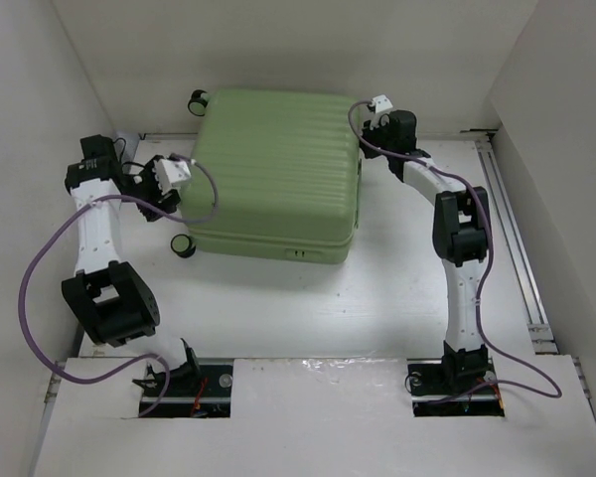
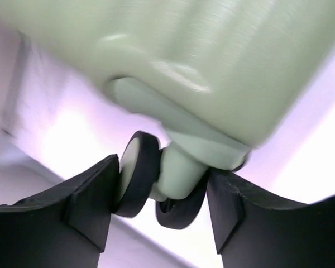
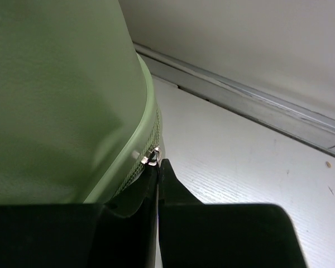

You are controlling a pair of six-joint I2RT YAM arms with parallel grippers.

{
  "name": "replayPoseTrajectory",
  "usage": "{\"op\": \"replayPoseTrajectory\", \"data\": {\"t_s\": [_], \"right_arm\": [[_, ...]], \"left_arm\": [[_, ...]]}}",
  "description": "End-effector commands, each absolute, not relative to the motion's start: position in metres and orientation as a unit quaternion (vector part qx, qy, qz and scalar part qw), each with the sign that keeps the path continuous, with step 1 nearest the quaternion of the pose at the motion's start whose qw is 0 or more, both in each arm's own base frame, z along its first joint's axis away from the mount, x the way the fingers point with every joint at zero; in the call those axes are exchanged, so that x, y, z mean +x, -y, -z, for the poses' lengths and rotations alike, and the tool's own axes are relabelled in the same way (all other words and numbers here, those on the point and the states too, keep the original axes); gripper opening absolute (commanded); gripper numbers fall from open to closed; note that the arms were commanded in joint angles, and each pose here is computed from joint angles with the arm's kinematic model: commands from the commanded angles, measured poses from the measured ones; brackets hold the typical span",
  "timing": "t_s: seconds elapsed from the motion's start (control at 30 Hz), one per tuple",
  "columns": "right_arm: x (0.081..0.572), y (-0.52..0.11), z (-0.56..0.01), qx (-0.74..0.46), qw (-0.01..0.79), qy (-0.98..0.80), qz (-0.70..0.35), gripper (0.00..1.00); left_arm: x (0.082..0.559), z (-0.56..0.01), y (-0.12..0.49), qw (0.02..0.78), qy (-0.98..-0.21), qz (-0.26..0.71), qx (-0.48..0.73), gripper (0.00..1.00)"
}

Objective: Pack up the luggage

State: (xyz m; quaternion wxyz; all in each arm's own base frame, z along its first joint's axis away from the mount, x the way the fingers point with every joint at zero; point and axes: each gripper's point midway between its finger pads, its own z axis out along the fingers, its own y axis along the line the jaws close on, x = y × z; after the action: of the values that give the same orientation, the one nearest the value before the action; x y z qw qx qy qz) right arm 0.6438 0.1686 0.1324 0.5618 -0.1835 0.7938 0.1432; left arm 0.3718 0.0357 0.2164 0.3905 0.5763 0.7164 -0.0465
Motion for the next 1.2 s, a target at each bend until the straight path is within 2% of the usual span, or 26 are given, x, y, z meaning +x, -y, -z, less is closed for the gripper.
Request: {"op": "replayPoseTrajectory", "data": {"t_s": [0.0, 0.03, 0.17, 0.23, 0.3, 0.43, 0.6, 0.7, 0.73, 0.83, 0.9, 0.97, 1.0, 1.03, 1.1, 1.13, 1.17], "right_arm": [[0.650, -0.173, -0.117, -0.178, 0.565, -0.789, -0.163, 0.00], [0.649, -0.175, -0.118, -0.182, 0.564, -0.788, -0.168, 0.00], [0.633, -0.185, -0.096, -0.194, 0.539, -0.798, -0.186, 0.00], [0.623, -0.193, -0.091, -0.204, 0.528, -0.800, -0.200, 0.00], [0.619, -0.202, -0.095, -0.213, 0.530, -0.793, -0.210, 0.00], [0.615, -0.215, -0.101, -0.224, 0.536, -0.784, -0.219, 0.00], [0.618, -0.206, -0.095, -0.208, 0.532, -0.792, -0.216, 0.00], [0.617, -0.201, -0.091, -0.201, 0.527, -0.796, -0.220, 0.00], [0.615, -0.200, -0.095, -0.206, 0.529, -0.794, -0.218, 0.00], [0.612, -0.202, -0.098, -0.209, 0.529, -0.792, -0.223, 0.00], [0.609, -0.203, -0.108, -0.213, 0.532, -0.787, -0.228, 0.00], [0.603, -0.214, -0.110, -0.220, 0.530, -0.785, -0.232, 0.00], [0.601, -0.215, -0.116, -0.224, 0.535, -0.780, -0.236, 0.00], [0.598, -0.222, -0.116, -0.228, 0.534, -0.778, -0.239, 0.00], [0.593, -0.230, -0.131, -0.235, 0.540, -0.771, -0.242, 0.00], [0.587, -0.239, -0.134, -0.242, 0.542, -0.766, -0.247, 0.00], [0.580, -0.249, -0.143, -0.248, 0.547, -0.760, -0.249, 0.00]], "left_arm": [[0.376, -0.298, 0.001, 0.502, -0.753, 0.154, 0.396, 0.57], [0.388, -0.299, 0.004, 0.506, -0.776, 0.170, 0.335, 0.57], [0.407, -0.291, -0.003, 0.530, -0.792, 0.144, 0.266, 0.57], [0.417, -0.292, -0.014, 0.543, -0.800, 0.094, 0.237, 0.57], [0.429, -0.283, -0.011, 0.529, -0.810, 0.056, 0.248, 0.57], [0.435, -0.287, -0.005, 0.522, -0.817, 0.048, 0.240, 0.55], [0.435, -0.349, -0.014, 0.612, -0.755, 0.024, 0.234, 0.55], [0.426, -0.342, -0.011, 0.592, -0.764, 0.015, 0.257, 0.52], [0.426, -0.337, -0.013, 0.582, -0.768, -0.007, 0.268, 0.46], [0.425, -0.307, -0.022, 0.551, -0.790, -0.035, 0.268, 0.45], [0.426, -0.314, -0.038, 0.565, -0.793, -0.037, 0.224, 0.47], [0.431, -0.351, -0.059, 0.619, -0.769, -0.012, 0.161, 0.51], [0.432, -0.360, -0.060, 0.633, -0.763, 0.076, 0.106, 0.53], [0.426, -0.373, -0.100, 0.649, -0.754, 0.082, 0.054, 0.58], [0.427, -0.401, -0.107, 0.665, -0.739, 0.093, 0.053, 0.69], [0.438, -0.394, -0.099, 0.649, -0.754, 0.072, 0.072, 0.74], [0.437, -0.392, -0.092, 0.625, -0.768, 0.010, 0.135, 0.75]]}}
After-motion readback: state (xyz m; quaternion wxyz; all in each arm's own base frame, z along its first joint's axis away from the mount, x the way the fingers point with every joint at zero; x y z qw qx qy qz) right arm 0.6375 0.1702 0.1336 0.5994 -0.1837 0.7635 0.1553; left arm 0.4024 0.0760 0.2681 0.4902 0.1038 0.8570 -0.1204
